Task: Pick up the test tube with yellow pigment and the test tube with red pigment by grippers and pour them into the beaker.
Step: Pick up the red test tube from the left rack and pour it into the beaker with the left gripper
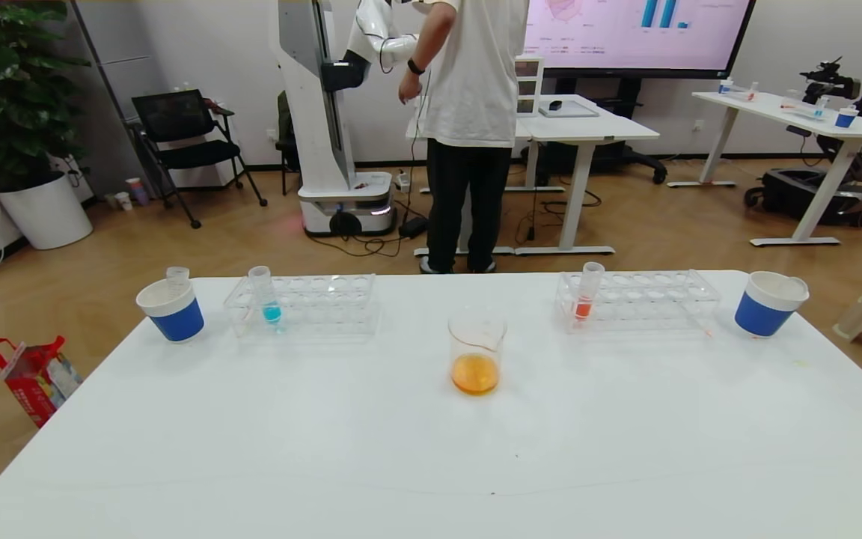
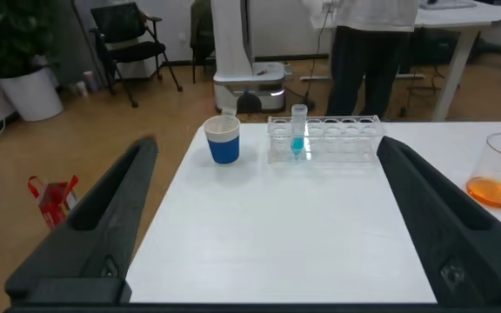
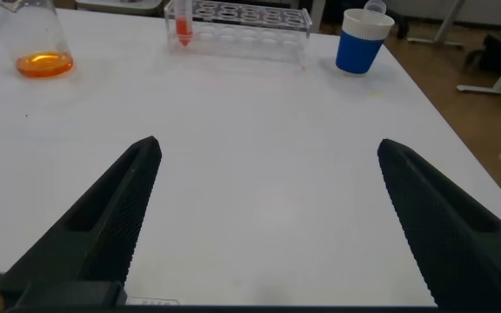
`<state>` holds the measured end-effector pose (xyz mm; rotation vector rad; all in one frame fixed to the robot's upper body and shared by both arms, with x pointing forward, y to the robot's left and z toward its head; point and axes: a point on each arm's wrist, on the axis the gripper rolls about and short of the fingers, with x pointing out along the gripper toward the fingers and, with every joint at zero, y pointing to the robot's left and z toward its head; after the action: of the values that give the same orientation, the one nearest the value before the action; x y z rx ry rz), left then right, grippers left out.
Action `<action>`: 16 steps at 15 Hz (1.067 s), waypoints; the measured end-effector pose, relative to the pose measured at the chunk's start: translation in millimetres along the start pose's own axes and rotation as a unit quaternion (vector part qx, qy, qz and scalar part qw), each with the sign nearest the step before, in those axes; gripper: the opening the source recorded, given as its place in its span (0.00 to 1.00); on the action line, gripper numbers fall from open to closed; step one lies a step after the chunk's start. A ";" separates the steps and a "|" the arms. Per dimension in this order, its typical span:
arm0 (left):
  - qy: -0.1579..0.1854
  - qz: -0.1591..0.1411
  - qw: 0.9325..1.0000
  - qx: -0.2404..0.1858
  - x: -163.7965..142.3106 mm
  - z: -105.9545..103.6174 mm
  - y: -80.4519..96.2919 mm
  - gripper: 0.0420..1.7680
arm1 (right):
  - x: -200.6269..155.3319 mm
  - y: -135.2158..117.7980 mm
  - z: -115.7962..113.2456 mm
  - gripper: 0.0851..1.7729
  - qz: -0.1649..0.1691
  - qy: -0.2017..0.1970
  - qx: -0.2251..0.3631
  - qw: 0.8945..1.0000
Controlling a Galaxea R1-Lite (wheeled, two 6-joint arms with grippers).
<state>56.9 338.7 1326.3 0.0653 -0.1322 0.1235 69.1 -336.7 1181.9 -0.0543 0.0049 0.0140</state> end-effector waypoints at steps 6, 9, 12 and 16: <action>-0.069 -0.053 0.996 -0.006 -28.1 -55.6 -5.3 0.99 | 0.0 0.0 0.0 0.98 0.000 0.000 0.000 1.000; -0.018 -0.061 0.998 -0.005 -12.9 -106.8 -11.3 0.99 | 0.0 0.0 0.0 0.98 0.000 0.000 0.000 1.000; 0.061 -0.078 0.995 -0.007 -9.0 -140.1 -14.9 0.99 | 0.0 0.0 0.0 0.98 0.000 0.000 0.000 1.000; 0.065 -0.075 0.995 -0.009 -8.4 -143.5 -15.1 0.99 | 0.0 0.0 0.0 0.98 0.000 0.000 0.000 1.000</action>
<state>68.9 333.2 1182.3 0.0485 0.0020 -0.0245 69.1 -336.7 1181.9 -0.0547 0.0053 0.0148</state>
